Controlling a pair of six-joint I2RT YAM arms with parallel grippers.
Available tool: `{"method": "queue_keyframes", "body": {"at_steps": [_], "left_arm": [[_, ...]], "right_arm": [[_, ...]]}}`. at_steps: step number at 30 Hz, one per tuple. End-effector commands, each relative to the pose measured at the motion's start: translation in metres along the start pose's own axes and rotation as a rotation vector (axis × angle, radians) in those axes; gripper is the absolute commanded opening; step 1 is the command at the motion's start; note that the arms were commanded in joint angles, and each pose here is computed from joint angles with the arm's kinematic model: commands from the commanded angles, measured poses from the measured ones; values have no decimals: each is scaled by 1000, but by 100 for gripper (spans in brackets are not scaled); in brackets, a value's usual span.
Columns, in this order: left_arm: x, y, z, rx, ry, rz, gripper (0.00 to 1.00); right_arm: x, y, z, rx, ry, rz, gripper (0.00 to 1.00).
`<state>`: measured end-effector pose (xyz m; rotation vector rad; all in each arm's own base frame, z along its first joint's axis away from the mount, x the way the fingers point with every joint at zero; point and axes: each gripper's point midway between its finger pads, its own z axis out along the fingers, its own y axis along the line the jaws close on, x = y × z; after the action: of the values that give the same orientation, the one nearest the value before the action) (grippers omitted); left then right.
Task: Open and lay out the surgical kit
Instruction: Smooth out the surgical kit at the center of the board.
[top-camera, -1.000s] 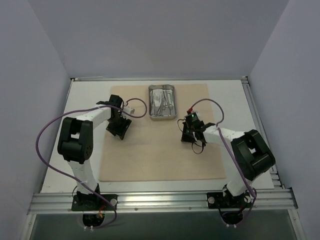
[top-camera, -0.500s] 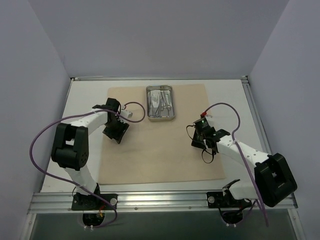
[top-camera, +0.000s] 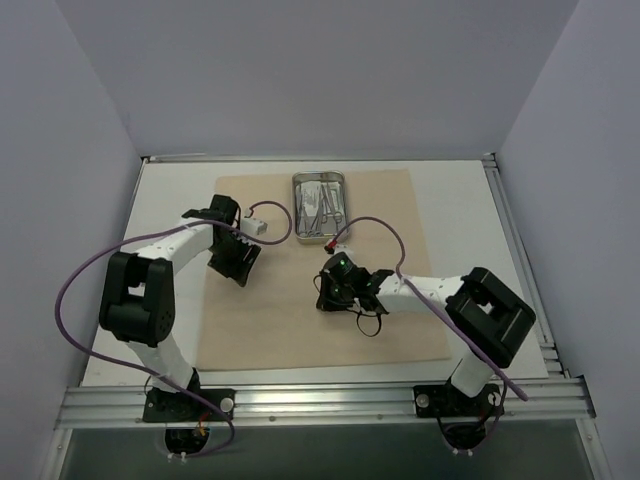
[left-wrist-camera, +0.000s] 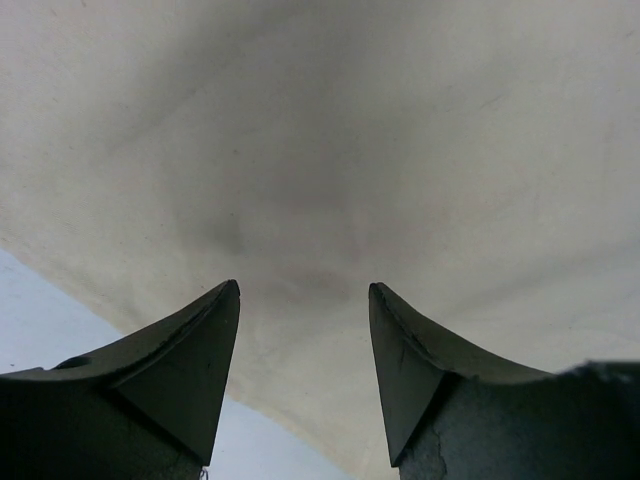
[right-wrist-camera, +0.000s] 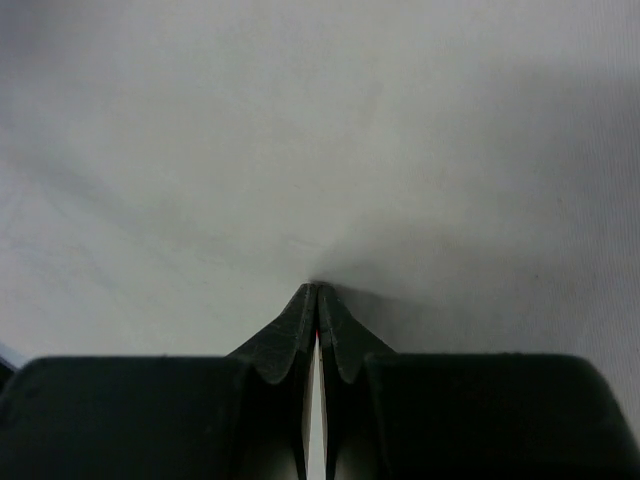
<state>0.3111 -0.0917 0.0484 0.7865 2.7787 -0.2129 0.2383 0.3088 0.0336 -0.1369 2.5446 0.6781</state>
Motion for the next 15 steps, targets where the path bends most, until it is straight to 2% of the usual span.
{"method": "queue_keyframes", "body": {"at_steps": [1, 4, 7, 10, 15], "left_arm": [[11, 12, 12, -40, 41, -12, 63], [20, 16, 18, -42, 57, -26, 63], [23, 19, 18, -46, 52, -28, 63], [20, 20, 14, -47, 40, -21, 63], [6, 17, -12, -49, -30, 7, 63]], "right_arm": [[21, -18, 5, 38, 37, 61, 0], [44, -42, 2, 97, 63, 95, 0], [46, -47, -6, 112, 50, 118, 0], [37, -43, -17, 113, 29, 107, 0], [-10, -20, -50, 96, -80, 40, 1]]}}
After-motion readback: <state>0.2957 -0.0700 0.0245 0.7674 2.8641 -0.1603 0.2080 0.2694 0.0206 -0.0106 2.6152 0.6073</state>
